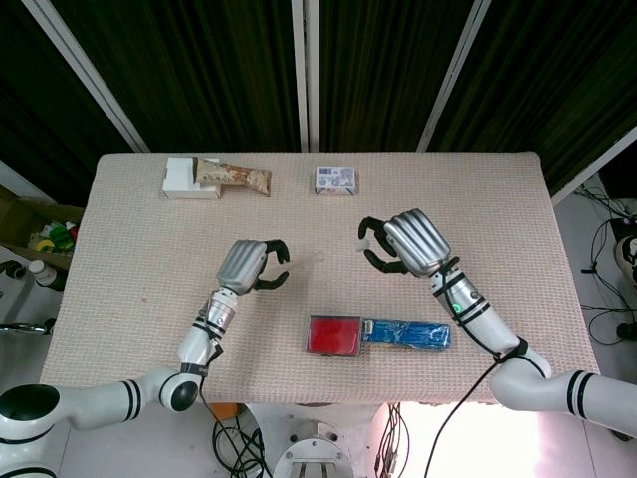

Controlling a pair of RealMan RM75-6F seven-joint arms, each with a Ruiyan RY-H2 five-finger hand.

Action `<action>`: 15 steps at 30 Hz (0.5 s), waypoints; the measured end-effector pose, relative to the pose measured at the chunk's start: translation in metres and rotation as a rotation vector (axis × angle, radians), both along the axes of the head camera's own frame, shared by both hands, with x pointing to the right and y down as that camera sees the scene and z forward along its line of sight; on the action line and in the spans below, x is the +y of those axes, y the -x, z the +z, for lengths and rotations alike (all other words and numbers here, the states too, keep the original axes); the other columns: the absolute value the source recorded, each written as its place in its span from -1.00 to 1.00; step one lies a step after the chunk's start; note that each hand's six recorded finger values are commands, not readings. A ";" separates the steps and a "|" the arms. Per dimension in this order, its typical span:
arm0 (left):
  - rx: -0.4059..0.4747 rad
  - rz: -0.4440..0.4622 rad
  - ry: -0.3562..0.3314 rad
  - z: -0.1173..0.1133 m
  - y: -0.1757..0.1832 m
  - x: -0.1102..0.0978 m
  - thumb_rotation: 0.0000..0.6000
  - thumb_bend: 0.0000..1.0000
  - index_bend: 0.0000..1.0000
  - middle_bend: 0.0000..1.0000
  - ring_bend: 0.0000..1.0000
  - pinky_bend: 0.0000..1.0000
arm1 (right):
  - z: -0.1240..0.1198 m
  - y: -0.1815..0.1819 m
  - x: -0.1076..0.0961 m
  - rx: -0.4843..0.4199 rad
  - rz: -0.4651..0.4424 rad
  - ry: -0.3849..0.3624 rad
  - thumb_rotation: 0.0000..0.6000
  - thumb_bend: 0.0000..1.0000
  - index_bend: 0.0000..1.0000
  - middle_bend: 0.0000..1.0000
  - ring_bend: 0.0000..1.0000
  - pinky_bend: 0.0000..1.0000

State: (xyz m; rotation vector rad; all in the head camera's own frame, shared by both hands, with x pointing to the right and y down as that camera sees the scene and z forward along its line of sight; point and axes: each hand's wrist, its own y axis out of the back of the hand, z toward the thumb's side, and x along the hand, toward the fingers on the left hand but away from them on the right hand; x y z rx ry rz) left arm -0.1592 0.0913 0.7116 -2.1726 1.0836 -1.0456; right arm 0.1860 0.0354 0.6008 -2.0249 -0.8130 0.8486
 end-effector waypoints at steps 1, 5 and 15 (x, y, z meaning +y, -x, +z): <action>0.007 -0.002 0.001 0.000 -0.001 0.000 1.00 -0.05 0.17 0.26 0.50 1.00 | 0.000 0.003 0.000 -0.003 -0.003 0.002 1.00 -0.05 0.35 0.79 1.00 1.00; 0.041 -0.015 0.010 -0.002 -0.004 0.000 1.00 -0.05 0.17 0.26 0.50 1.00 | 0.000 0.011 -0.001 -0.015 -0.012 0.001 1.00 -0.05 0.35 0.79 1.00 1.00; 0.112 -0.028 0.017 -0.007 -0.014 0.001 1.00 -0.05 0.17 0.26 0.50 1.00 | 0.002 0.025 0.001 -0.028 -0.034 0.001 1.00 -0.05 0.35 0.79 1.00 1.00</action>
